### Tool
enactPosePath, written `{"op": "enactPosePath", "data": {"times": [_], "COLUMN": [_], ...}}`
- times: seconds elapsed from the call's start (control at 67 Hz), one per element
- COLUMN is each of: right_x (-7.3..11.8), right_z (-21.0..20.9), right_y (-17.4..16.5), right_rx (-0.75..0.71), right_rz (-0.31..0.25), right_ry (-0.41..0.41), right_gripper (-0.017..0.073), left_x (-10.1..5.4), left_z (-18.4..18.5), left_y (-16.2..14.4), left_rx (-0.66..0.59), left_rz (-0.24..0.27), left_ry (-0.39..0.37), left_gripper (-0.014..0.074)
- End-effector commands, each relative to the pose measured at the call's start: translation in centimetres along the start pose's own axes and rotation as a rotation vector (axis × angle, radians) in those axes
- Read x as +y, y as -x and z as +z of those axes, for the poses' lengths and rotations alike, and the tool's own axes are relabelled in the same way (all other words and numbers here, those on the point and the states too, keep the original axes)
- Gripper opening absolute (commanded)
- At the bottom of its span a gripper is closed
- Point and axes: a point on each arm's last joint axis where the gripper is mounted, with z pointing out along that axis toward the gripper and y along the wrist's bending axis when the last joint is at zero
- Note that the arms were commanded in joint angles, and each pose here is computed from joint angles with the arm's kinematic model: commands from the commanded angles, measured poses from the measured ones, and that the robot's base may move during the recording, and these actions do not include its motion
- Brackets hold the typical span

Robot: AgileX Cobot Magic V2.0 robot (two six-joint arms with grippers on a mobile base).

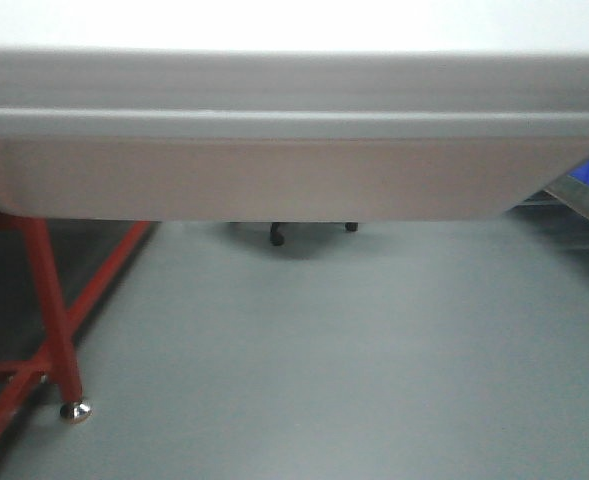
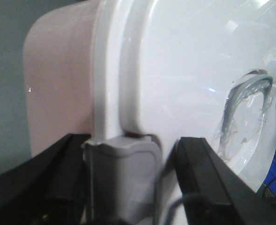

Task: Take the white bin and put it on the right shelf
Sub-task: 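Carry the bin with both grippers while driving toward the shelf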

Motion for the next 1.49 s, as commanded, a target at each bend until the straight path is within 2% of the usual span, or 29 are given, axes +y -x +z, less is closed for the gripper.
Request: {"op": "enactPosePath", "data": {"times": [0.0, 1.478], "right_x": [2.85, 2.84], "right_z": [-0.81, -0.81], "right_y": [1.09, 1.10], "right_rx": [-0.081, -0.082], "right_rz": [0.051, 0.051], "right_ry": [0.232, 0.231], "right_gripper": [0.0387, 0.0387], "left_x": [-2.70, -2.70], "left_z": [-0.58, -0.58], "left_y": [0.64, 0.64], "left_rx": [-0.028, -0.028], "left_rz": [-0.020, -0.020], "left_ry": [-0.225, -0.225], "left_gripper": [0.0250, 0.0250]}}
